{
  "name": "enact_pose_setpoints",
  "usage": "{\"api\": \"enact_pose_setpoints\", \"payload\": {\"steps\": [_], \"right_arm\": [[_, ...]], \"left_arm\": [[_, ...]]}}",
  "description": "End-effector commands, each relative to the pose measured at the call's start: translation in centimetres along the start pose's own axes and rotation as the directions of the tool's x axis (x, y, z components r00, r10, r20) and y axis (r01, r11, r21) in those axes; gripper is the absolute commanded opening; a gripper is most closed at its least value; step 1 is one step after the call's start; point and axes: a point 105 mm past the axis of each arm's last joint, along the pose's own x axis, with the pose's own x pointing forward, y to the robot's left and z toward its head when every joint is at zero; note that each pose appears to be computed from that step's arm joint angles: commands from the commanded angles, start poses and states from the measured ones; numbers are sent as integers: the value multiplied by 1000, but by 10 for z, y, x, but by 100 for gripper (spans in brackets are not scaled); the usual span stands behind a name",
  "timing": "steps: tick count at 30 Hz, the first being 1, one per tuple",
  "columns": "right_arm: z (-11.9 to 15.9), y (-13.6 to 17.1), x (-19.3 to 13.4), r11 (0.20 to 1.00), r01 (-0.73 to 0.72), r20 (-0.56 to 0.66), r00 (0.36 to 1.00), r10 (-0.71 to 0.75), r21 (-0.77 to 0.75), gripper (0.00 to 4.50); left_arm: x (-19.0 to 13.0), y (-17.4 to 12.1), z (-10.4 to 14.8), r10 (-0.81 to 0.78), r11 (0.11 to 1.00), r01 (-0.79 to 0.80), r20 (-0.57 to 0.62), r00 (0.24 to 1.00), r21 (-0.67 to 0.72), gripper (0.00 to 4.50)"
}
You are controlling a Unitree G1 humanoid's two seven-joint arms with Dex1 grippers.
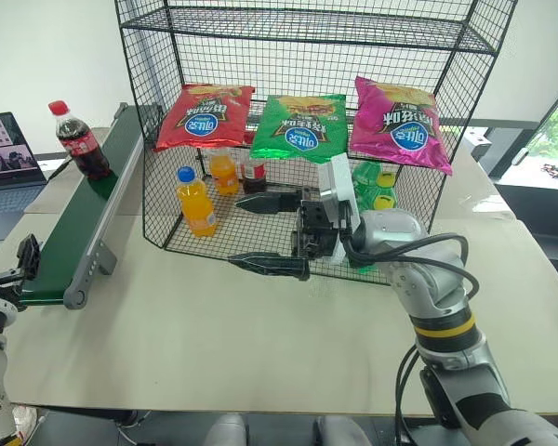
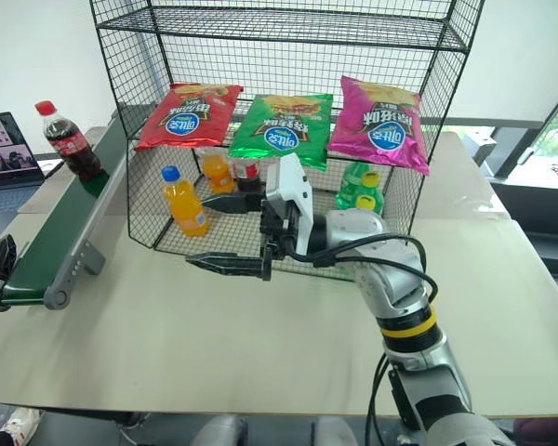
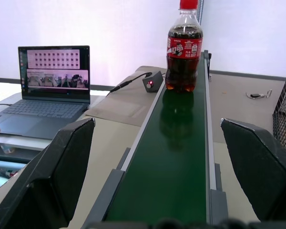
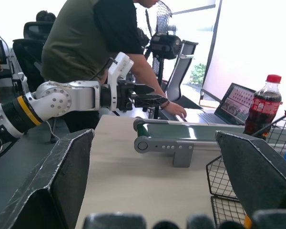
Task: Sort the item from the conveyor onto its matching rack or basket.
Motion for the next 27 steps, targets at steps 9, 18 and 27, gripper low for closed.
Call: {"api": "enact_pose_setpoints", "payload": {"steps": [9,18,27], "right_arm": [[22,1,4,998,-5,45,999,8,-68,450],[22,2,4,997,-23,41,999,25,-70,450],[23,9,5,996,-40,48,998,44,-76,450]], "left_arm": [[13,-7,19,-46,999,44,62,997,18,449],[18,1,19,-25,999,23,58,998,25,449],[20,4,16,-25,999,24,40,999,41,449]]}}
